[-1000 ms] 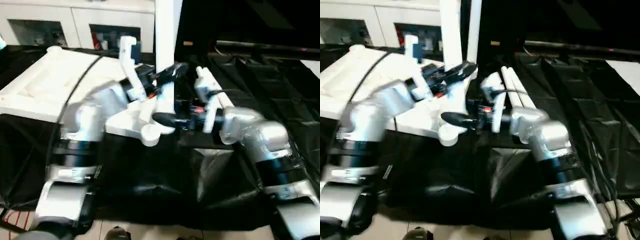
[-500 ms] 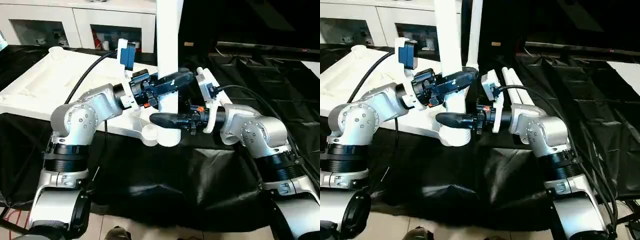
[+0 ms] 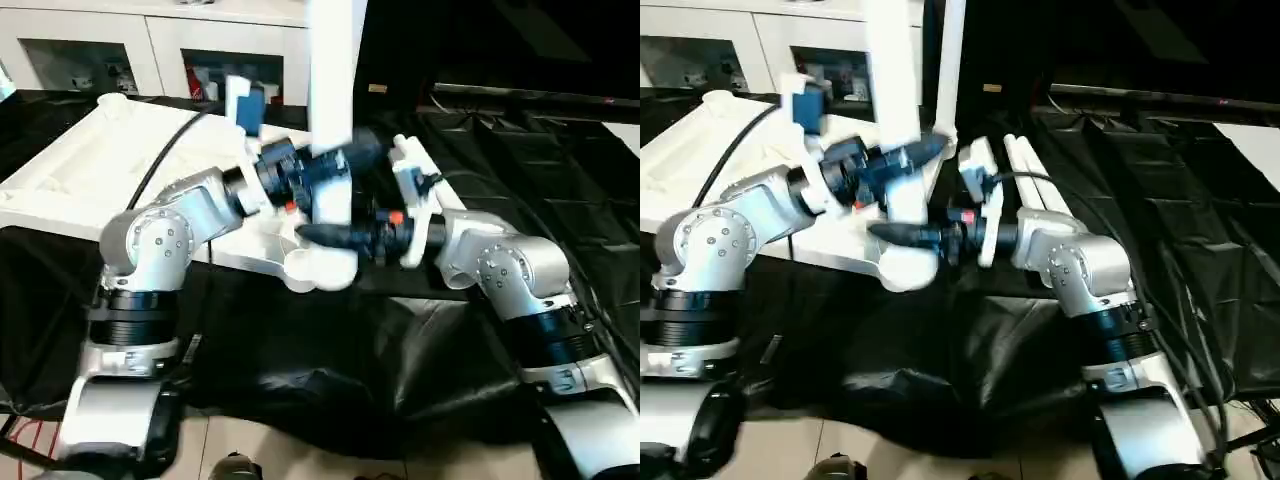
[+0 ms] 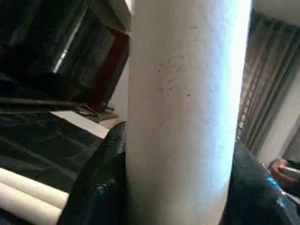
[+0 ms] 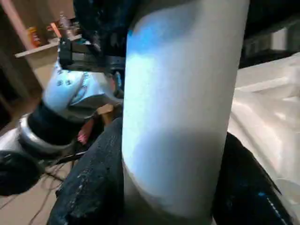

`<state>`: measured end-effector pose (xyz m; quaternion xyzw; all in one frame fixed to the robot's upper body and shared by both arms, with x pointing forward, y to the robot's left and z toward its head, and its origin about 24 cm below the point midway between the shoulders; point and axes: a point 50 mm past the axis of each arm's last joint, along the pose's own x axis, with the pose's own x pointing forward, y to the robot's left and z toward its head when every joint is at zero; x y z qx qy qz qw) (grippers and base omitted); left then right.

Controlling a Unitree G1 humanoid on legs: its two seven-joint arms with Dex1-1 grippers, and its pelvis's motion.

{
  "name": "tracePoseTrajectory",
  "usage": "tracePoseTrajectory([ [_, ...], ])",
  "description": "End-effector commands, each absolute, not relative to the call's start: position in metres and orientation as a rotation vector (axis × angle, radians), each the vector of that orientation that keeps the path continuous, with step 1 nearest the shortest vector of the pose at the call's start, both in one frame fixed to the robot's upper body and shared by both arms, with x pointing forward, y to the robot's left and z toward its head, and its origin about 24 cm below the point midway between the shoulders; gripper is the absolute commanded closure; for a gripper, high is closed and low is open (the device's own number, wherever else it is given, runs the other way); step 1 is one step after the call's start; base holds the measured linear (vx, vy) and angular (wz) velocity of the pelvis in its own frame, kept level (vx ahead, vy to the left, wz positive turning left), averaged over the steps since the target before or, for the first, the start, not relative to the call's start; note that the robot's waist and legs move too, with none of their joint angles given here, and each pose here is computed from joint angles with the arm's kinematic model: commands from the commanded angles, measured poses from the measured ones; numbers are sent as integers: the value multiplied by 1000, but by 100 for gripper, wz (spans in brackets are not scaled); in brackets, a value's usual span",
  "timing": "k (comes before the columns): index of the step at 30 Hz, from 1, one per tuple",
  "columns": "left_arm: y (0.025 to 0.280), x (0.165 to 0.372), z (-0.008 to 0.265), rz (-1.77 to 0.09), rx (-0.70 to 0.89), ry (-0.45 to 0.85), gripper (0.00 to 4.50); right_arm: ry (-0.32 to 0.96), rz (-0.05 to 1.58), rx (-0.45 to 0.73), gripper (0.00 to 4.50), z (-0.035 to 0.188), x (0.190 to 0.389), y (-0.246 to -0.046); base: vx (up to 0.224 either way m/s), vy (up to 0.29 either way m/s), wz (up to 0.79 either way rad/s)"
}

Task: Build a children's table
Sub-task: Pick table leg

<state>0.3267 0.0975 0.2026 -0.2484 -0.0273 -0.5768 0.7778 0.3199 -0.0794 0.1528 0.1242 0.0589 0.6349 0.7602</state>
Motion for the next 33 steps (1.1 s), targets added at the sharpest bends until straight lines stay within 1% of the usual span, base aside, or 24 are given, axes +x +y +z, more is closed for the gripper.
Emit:
tracePoseTrajectory([
  [1, 90, 330, 214, -1204, -503, -106, 185, 151, 1261, 232, 255, 144, 327, -82, 0, 0, 0],
  [2, 89, 333, 213, -1169, -499, -97, 179, 143, 1242, 224, 255, 145, 328, -80, 0, 0, 0],
  [5, 88, 346, 206, -939, -460, -39, 158, 115, 1132, 163, 256, 144, 334, -71, 0, 0, 0],
  [6, 88, 354, 201, -804, -427, -4, 158, 96, 1099, 95, 256, 142, 335, -67, 0, 0, 0],
  [7, 88, 354, 201, -804, -427, -4, 158, 96, 1099, 95, 256, 142, 335, -67, 0, 0, 0],
  [8, 90, 361, 199, -701, -448, 22, 158, 86, 1072, 93, 256, 142, 336, -64, 0, 0, 0],
  [10, 92, 366, 198, -613, -453, 17, 158, 81, 1022, 118, 256, 142, 339, -60, 0, 0, 0],
  [12, 93, 368, 197, -562, -421, 13, 158, 74, 984, 132, 256, 142, 341, -56, 0, 0, 0],
  [15, 93, 370, 199, -492, -470, -5, 158, 57, 911, 156, 256, 143, 345, -52, 0, 0, 0],
  [16, 93, 370, 199, -484, -467, -6, 158, 54, 906, 154, 256, 144, 345, -51, 0, 0, 0],
  [17, 92, 370, 199, -473, -465, -7, 175, 50, 900, 152, 256, 144, 346, -50, 0, 0, 0],
  [19, 92, 370, 199, -466, -470, -5, 192, 47, 897, 149, 256, 144, 346, -49, 0, 0, 0],
  [21, 91, 370, 199, -461, -475, -3, 195, 44, 894, 148, 256, 144, 346, -48, 0, 0, 0],
  [23, 89, 369, 199, -469, -472, -12, 226, 43, 891, 146, 256, 144, 346, -47, 0, 0, 0],
  [26, 87, 368, 203, -510, -467, -34, 242, 33, 902, 135, 256, 145, 345, -48, 0, 0, 0],
  [27, 87, 367, 203, -514, -461, -37, 259, 28, 910, 138, 221, 145, 345, -48, 0, 0, 0],
  [28, 86, 367, 203, -525, -454, -39, 258, 30, 932, 166, 186, 146, 344, -48, 0, 0, 0],
  [30, 86, 366, 204, -552, -445, -44, 258, 39, 966, 193, 186, 148, 343, -51, 0, 0, 0],
  [31, 86, 365, 205, -569, -438, -47, 261, 43, 979, 192, 166, 149, 342, -54, 0, 0, 0],
  [32, 86, 364, 206, -595, -423, -53, 261, 48, 1003, 189, 166, 151, 342, -59, 0, 0, 0],
  [33, 86, 364, 206, -599, -421, -54, 262, 49, 1007, 189, 143, 151, 342, -60, 0, 0, 0],
])
